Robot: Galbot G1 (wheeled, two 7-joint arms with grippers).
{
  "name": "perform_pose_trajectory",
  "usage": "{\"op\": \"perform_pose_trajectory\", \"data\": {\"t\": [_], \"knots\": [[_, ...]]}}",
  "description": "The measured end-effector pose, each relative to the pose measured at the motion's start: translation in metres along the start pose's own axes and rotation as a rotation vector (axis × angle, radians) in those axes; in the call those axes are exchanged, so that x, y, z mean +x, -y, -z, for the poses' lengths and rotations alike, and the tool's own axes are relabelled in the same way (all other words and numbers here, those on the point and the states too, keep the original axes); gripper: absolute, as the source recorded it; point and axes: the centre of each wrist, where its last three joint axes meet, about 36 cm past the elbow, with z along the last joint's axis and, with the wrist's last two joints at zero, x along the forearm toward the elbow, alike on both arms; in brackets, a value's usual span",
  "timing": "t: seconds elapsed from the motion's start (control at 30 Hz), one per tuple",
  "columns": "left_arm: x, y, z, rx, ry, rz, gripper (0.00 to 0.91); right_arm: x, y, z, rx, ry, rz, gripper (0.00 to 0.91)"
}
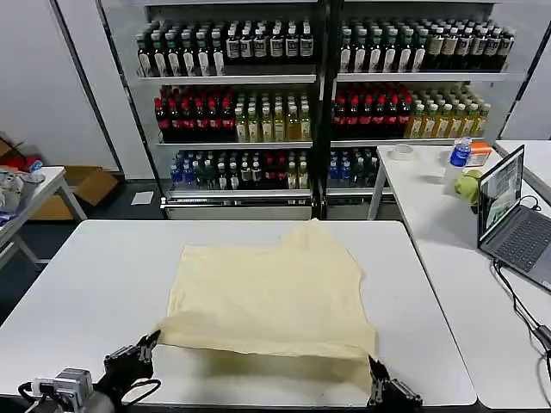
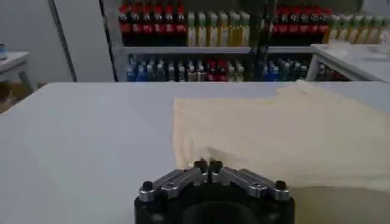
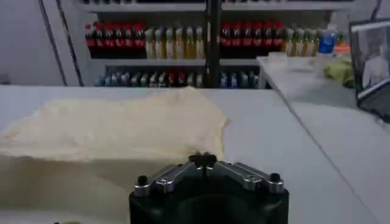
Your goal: Fold and organize the clothes.
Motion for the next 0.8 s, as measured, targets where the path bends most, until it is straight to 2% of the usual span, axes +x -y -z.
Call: {"op": "perform_pose_trajectory", "data": {"t": [0.33, 0.8], "knots": [[-0.02, -0.006, 0.001, -0.021, 0.008, 0.002, 0.01, -0.031, 0.007, -0.004, 0.033, 0.057, 0.015, 0.0], [-0.065, -0.012, -0.002, -0.054, 0.008, 0.009, 0.01, -0.095, 0.011, -0.013, 0.094, 0.052, 0.046, 0.0]]}}
